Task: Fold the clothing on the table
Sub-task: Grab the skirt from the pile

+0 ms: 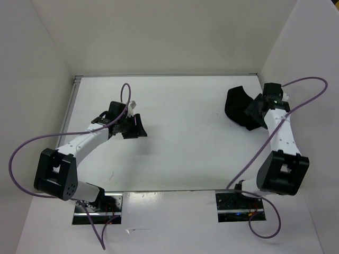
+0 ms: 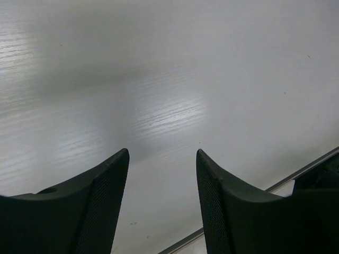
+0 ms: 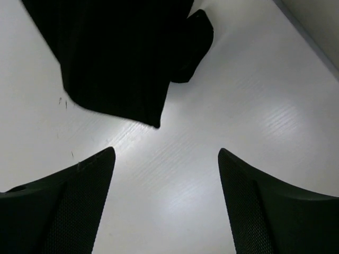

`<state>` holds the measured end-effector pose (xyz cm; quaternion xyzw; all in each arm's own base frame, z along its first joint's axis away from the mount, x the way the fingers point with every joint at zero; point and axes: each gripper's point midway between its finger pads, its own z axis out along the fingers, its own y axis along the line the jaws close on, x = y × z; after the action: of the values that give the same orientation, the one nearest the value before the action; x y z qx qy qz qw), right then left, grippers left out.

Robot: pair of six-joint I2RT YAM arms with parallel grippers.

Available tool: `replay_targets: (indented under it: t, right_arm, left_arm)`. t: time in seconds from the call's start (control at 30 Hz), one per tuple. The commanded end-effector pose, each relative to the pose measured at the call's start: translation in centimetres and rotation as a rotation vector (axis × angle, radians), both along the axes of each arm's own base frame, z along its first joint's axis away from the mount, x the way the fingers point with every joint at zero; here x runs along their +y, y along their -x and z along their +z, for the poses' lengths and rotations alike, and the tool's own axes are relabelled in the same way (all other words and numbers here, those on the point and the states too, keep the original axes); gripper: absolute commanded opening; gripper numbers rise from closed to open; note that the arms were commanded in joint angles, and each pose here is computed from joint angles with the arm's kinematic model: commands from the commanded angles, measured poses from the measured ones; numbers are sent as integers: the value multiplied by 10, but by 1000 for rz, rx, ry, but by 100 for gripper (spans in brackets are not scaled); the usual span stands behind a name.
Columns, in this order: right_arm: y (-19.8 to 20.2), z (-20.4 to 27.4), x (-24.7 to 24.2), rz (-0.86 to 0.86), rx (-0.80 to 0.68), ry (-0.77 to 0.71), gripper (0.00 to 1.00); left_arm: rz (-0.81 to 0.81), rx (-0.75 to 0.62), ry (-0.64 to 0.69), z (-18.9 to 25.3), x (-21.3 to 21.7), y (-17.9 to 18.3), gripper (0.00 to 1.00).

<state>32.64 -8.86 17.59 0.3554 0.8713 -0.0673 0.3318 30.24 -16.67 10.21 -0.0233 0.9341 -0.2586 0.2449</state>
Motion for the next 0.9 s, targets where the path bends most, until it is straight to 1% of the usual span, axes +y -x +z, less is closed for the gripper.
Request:
replay_targets:
  t: [0.0,0.03,0.17,0.23,0.4,0.43,0.47,0.53,0.6,0.63,0.67,0.7,0.77,0.83,0.87]
  right_arm:
    - [-26,-15,-18,-65,-70,-148,82]
    - [-27,-21,-28,-102,-70,-173,78]
    - [-50,-31,-30,-102,-111,-219,72]
    - [-58,-34,-29,-106,-126,-244,72]
    - [-72,-46,-19,-72,-145,-313,68]
    - [-75,-49,-17,-63,-146,-325,66]
    - [-75,-51,-15,-64,-149,-338,61]
    - [-75,-67,-15,-71,-118,-349,56]
    - [-75,-74,-15,-74,-101,-354,52]
    - [-77,-73,-16,-72,-109,-351,52]
    - [-75,-81,-11,-52,-83,-349,50]
    - [-79,-85,-7,-30,-80,-343,46]
    - [-80,-90,0,-5,-63,-342,41]
    - [-84,-90,8,23,-48,-317,26]
    - [-85,-85,12,36,-58,-313,14]
  left_arm:
    - [6,-44,7,14,3,-1,61]
    - [6,-55,10,15,2,-3,61]
    - [-9,-41,25,13,-1,2,61]
    - [-9,-41,25,13,-1,2,61]
    - [-9,-32,22,10,-1,2,61]
    - [-9,-32,22,10,-1,2,61]
    - [-15,-36,18,10,0,2,61]
    - [-16,-37,18,11,-1,-1,61]
    - [-16,-37,18,11,-1,-1,61]
    - [-16,-37,18,11,-1,-1,61]
    - [-16,-37,18,11,-1,-1,61]
    - [-16,-37,18,11,-1,-1,61]
    - [-16,-28,15,8,-1,-1,61]
    - [-21,-26,22,8,-2,0,61]
    - [-21,-26,22,8,-2,0,61]
